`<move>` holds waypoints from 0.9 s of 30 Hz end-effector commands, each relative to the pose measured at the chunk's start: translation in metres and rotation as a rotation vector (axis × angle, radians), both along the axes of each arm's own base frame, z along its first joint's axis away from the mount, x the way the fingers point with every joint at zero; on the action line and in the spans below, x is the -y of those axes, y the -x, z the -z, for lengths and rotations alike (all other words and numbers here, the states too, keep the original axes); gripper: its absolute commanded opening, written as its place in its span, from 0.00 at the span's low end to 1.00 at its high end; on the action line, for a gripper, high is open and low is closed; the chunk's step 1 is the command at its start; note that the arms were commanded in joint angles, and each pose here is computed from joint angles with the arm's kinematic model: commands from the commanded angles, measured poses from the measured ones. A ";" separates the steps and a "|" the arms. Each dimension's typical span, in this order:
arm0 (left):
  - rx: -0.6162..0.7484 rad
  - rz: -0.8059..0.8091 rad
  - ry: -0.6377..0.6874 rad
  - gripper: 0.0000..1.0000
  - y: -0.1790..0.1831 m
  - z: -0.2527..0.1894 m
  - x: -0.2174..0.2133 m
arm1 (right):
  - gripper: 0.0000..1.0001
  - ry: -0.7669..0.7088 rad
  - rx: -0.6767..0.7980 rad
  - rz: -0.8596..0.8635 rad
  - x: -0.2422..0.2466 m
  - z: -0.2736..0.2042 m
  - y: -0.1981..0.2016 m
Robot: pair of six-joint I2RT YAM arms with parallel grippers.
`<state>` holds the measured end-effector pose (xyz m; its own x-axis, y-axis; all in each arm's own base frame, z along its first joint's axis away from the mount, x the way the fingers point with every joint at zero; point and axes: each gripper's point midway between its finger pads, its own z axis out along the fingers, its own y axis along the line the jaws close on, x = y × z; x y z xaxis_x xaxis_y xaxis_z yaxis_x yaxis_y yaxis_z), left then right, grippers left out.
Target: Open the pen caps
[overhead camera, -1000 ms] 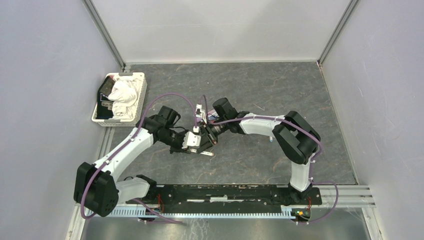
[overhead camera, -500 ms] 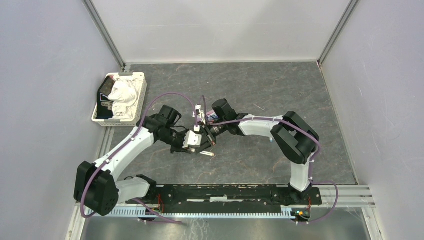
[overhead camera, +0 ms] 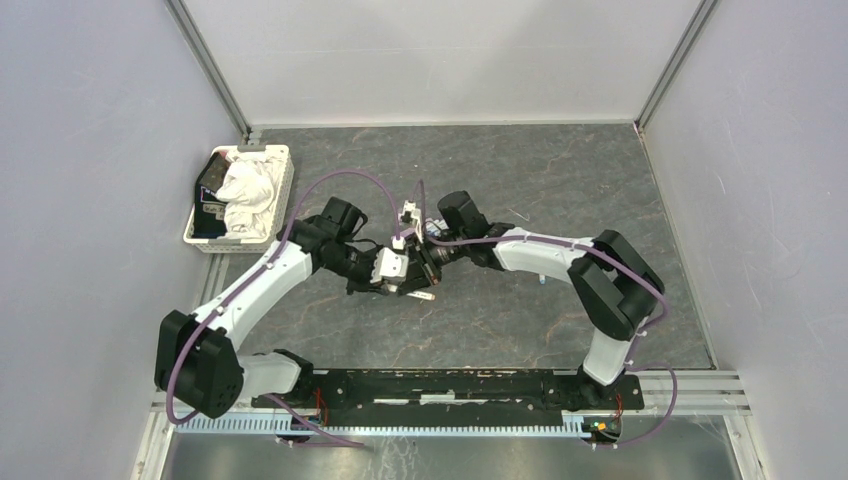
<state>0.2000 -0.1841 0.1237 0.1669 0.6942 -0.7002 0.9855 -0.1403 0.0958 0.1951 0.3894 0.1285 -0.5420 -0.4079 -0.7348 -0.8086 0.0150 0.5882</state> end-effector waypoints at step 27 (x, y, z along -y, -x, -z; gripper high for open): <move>0.001 -0.558 -0.151 0.16 -0.129 0.084 -0.097 | 0.00 0.814 0.206 1.219 0.263 0.093 -0.140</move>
<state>0.3144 -0.0897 0.0409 -0.2113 0.7830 -0.5850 0.9418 0.3233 0.0925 0.3150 0.1476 0.0305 -0.8013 -0.1702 -0.5735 -0.2516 0.9656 0.0650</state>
